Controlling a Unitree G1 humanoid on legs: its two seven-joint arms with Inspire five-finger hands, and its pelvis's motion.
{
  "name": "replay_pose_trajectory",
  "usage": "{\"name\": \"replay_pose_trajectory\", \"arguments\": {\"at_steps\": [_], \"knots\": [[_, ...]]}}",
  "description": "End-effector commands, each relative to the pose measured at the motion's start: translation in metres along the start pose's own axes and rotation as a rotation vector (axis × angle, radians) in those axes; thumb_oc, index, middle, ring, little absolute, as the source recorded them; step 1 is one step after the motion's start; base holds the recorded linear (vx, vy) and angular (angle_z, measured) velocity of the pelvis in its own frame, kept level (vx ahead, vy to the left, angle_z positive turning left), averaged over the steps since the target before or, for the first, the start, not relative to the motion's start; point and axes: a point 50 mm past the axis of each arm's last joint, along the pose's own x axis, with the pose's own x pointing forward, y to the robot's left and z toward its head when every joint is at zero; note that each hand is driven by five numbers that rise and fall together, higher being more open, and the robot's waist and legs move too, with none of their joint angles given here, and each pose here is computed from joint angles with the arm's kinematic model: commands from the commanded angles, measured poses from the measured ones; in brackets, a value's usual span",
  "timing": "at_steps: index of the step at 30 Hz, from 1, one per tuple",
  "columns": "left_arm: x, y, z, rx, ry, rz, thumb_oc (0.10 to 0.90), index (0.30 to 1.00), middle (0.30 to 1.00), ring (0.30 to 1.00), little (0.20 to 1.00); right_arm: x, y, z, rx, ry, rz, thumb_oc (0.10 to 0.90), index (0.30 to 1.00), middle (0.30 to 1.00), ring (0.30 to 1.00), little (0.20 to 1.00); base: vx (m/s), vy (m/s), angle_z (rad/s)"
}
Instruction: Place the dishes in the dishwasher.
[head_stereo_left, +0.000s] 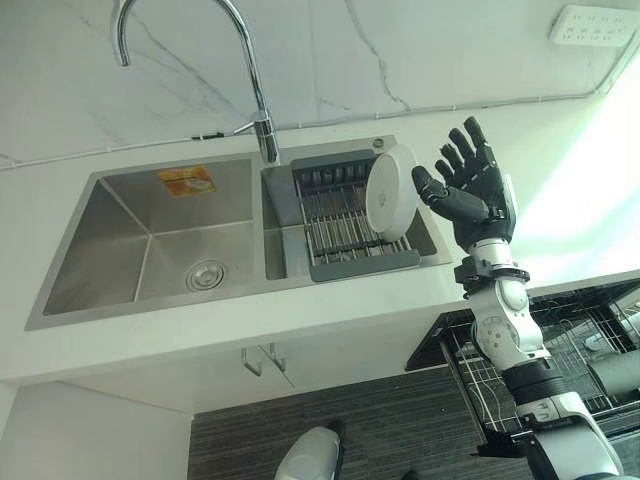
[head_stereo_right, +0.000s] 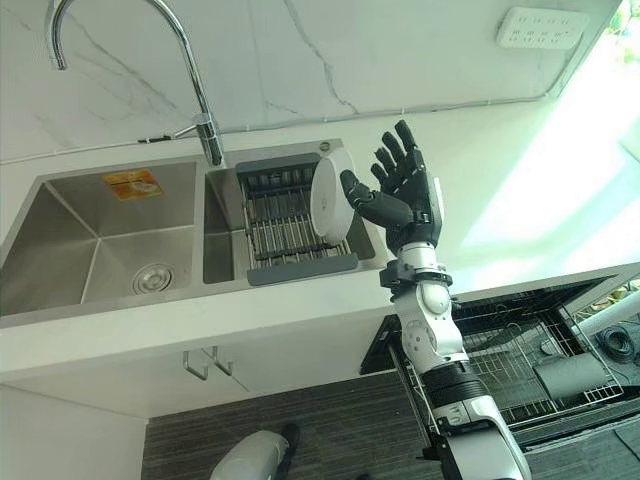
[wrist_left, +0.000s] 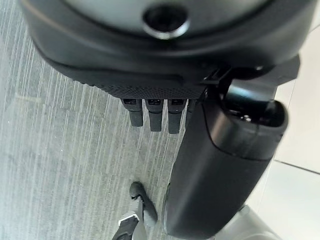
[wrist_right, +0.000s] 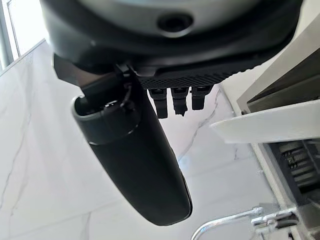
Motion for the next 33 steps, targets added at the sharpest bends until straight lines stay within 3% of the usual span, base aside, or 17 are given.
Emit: {"name": "replay_pose_trajectory", "arguments": {"at_steps": [1, 13, 33], "knots": [[-0.007, 0.025, -0.014, 0.079, 0.08, 0.053, 0.8, 0.9, 0.9, 0.9, 0.9, 0.027, 0.014, 0.054, 0.023, -0.248, 0.063, 0.8, 0.9, 0.9, 0.9, 0.9, 0.01, 0.001, 0.04], [-0.007, 0.023, -0.016, 0.082, 0.061, 0.0, 0.8, 0.9, 0.9, 0.9, 0.9, 0.028, -0.002, 0.046, 0.018, -0.203, 0.018, 0.8, 0.9, 0.9, 0.9, 0.9, 0.0, 0.001, 0.02], [-0.009, 0.027, -0.018, 0.094, 0.08, -0.006, 0.8, 0.9, 0.9, 0.9, 0.9, 0.032, 0.0, 0.029, 0.091, -0.108, 0.023, 0.8, 0.9, 0.9, 0.9, 0.9, 0.0, 0.005, 0.04]]}}
